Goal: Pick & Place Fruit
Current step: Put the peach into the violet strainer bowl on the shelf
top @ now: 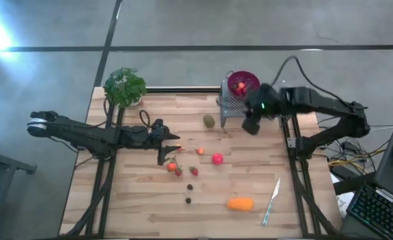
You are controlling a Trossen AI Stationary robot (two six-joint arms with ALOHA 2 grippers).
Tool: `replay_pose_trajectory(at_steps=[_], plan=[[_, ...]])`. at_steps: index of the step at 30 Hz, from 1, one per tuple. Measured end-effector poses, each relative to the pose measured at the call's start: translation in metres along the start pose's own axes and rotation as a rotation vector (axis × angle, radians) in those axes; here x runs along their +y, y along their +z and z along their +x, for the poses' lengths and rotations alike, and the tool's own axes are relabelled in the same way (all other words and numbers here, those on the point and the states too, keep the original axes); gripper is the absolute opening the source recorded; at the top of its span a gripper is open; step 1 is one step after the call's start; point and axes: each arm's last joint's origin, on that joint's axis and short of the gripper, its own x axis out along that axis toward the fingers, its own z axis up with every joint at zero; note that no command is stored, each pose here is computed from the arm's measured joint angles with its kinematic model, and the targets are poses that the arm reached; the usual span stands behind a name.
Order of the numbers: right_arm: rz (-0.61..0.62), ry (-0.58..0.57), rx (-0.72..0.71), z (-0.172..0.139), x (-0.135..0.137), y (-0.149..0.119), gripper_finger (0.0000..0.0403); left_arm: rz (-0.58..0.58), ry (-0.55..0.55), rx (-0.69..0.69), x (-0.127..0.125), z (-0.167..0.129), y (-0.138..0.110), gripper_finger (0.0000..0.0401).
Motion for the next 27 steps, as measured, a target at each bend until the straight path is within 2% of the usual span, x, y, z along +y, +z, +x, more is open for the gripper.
replay_pose_trajectory(at_steps=[7,11,16,18,21,27], plan=[[0.002,-0.013,-0.061,0.008,0.035,-0.048,0.0082,-0.064,0.033,0.116,0.002,-0.001,-0.01,0.02],[0.022,0.023,-0.13,0.023,0.048,-0.068,0.0081,-0.124,0.169,0.222,0.005,-0.004,-0.009,0.02],[0.06,0.053,-0.197,0.047,0.055,-0.086,0.0097,-0.272,0.453,0.406,0.012,-0.017,-0.003,0.0199],[0.068,0.051,-0.213,0.056,0.056,-0.092,0.0105,-0.342,0.526,0.445,0.013,-0.022,-0.001,0.0199],[0.083,0.038,-0.245,0.066,0.058,-0.098,0.0119,-0.432,0.574,0.461,0.013,-0.026,-0.001,0.0199],[0.096,0.035,-0.26,0.078,0.061,-0.106,0.0147,-0.54,0.607,0.448,0.013,-0.024,-0.004,0.0199]])
